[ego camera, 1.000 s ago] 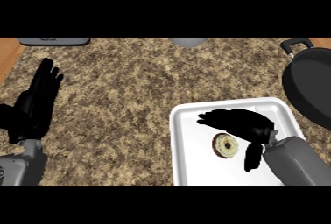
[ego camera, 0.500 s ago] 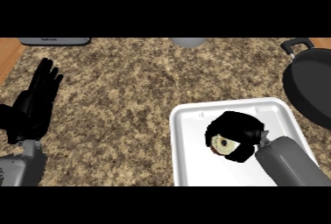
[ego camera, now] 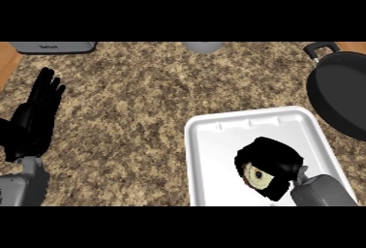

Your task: Pick the cupcake from the tray and place it in the pot

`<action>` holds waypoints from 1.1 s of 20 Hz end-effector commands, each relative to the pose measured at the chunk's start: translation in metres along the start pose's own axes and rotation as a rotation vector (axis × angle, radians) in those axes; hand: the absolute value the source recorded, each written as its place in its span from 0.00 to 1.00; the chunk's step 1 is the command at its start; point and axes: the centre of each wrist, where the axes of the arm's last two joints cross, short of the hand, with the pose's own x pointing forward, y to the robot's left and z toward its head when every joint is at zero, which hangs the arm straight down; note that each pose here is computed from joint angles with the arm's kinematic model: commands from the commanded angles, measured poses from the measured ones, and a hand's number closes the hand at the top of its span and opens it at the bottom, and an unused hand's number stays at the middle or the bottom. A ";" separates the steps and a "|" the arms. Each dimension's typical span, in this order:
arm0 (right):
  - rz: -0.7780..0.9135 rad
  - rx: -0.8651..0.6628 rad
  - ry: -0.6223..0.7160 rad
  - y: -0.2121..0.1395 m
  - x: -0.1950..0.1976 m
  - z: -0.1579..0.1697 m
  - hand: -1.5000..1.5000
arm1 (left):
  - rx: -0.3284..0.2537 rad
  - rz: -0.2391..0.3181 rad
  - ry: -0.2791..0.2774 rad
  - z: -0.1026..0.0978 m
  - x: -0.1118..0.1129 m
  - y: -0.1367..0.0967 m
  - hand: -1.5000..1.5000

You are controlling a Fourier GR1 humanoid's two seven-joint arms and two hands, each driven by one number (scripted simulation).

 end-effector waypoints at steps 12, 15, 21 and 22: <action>-0.169 -0.418 0.254 0.016 0.084 0.115 1.00 | -0.013 -0.004 0.001 -0.002 -0.004 -0.012 0.50; -0.193 -0.663 0.277 -0.002 0.094 0.141 1.00 | 0.003 -0.007 0.003 0.002 -0.003 0.002 0.50; -0.192 -1.014 0.341 -0.028 0.099 0.174 1.00 | -0.012 -0.007 -0.004 0.006 -0.001 -0.008 0.50; -0.220 -1.034 0.350 -0.026 0.093 0.177 1.00 | -0.002 0.015 -0.013 -0.002 0.001 -0.003 0.50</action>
